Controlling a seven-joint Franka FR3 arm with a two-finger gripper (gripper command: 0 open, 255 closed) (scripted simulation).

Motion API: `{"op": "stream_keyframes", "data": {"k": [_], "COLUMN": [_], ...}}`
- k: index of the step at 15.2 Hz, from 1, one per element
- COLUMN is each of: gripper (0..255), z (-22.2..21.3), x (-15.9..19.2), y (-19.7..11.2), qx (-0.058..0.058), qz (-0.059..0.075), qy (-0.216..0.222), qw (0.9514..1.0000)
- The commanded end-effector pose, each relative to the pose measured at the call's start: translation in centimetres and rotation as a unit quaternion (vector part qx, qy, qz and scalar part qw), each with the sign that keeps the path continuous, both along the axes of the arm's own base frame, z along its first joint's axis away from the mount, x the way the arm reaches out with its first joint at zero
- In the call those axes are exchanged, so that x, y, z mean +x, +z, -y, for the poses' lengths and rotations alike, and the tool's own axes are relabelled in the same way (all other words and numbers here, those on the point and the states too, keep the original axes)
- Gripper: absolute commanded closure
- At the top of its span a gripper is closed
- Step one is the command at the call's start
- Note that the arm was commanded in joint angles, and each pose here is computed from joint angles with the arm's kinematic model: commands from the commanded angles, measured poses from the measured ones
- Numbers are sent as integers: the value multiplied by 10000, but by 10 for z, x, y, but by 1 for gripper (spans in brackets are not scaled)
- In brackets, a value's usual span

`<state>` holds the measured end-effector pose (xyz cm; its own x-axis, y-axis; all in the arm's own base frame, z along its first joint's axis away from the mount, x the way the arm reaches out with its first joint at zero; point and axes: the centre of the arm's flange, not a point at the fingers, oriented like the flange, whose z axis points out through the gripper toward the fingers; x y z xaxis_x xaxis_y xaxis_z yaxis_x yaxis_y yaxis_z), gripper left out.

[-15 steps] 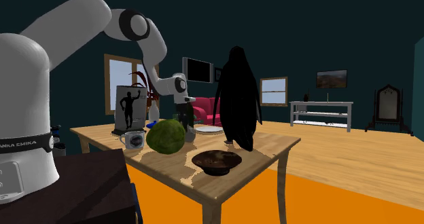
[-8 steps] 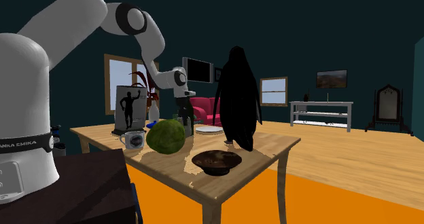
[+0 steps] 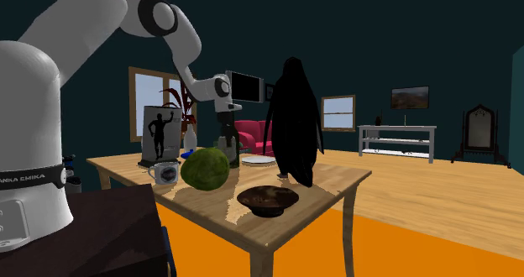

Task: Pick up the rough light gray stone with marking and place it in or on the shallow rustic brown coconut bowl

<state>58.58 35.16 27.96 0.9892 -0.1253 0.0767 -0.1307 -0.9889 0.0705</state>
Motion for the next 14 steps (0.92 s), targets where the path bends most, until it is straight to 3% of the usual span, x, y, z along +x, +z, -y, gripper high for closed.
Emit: {"op": "stream_keyframes", "data": {"k": [1, 3, 14], "gripper": [255, 255, 255], "z": [0, 0, 144], "x": [0, 0, -19], "y": [10, 20, 25], "qx": [1, 1, 1], "qz": [1, 1, 1], "qy": [1, 1, 1], "qw": [10000, 10000, 10000]}}
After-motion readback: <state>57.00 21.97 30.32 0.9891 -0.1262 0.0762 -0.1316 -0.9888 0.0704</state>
